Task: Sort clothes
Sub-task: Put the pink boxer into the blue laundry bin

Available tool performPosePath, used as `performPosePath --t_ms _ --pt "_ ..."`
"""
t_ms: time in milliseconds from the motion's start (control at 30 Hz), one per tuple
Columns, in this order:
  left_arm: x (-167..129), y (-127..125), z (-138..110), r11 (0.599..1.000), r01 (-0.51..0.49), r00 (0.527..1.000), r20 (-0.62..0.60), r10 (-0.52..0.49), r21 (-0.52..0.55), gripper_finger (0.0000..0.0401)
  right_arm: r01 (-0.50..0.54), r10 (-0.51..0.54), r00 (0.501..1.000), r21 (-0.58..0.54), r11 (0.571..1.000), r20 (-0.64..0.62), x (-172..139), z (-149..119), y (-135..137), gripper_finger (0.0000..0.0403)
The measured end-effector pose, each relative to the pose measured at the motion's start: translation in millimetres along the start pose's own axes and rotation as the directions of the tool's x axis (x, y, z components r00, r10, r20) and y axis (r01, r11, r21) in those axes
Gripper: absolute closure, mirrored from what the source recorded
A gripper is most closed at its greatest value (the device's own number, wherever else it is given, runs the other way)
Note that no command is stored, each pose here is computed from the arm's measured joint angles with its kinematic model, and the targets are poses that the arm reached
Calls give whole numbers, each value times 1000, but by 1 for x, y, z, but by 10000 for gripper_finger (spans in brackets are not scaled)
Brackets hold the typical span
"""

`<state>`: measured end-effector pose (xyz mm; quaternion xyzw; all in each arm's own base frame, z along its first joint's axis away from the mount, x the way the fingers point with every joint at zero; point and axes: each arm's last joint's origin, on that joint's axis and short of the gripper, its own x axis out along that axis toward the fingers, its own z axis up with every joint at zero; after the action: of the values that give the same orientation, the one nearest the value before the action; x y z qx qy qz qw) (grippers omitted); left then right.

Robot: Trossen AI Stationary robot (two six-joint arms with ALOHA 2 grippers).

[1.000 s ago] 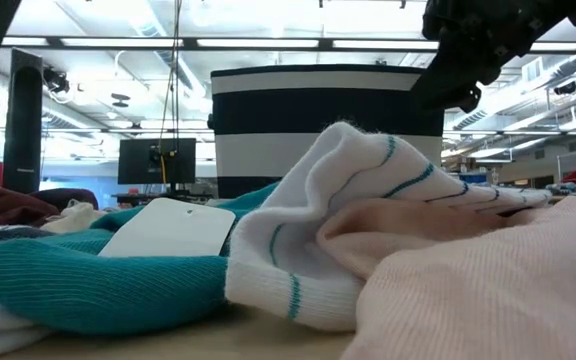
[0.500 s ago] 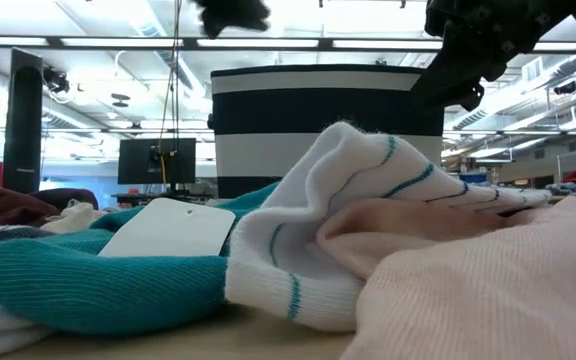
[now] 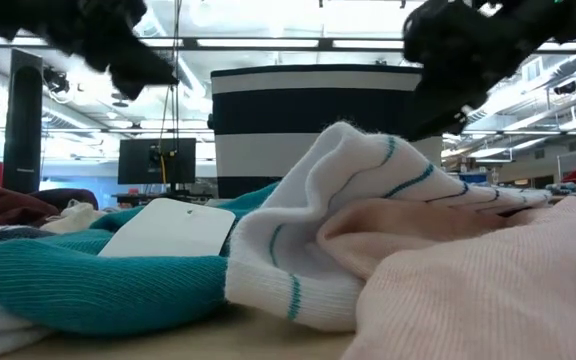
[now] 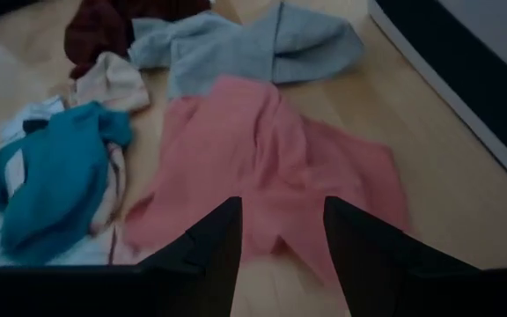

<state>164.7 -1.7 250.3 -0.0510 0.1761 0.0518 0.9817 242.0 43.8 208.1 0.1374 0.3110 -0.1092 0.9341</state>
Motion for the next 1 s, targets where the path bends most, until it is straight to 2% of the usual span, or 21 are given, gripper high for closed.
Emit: performPosePath --t_ms 233,400,500,700,1000 --pt "1 4 -31 996 11 1000 18 -9 -83 256 -7 14 997 -98 995 73 39 3 6 238" --pt "6 2 -45 993 114 990 92 -111 -29 256 34 -31 999 -118 992 31 60 3 3 238" --pt "8 3 -54 992 123 986 119 -121 -9 256 52 -52 999 -121 991 6 71 2 2 238" --pt "9 4 -61 991 113 980 156 -123 72 256 78 -85 995 -137 988 -50 92 -8 -2 238" --pt "9 5 -59 994 62 981 181 -76 85 256 72 -90 984 -122 990 -151 113 -30 -5 247"
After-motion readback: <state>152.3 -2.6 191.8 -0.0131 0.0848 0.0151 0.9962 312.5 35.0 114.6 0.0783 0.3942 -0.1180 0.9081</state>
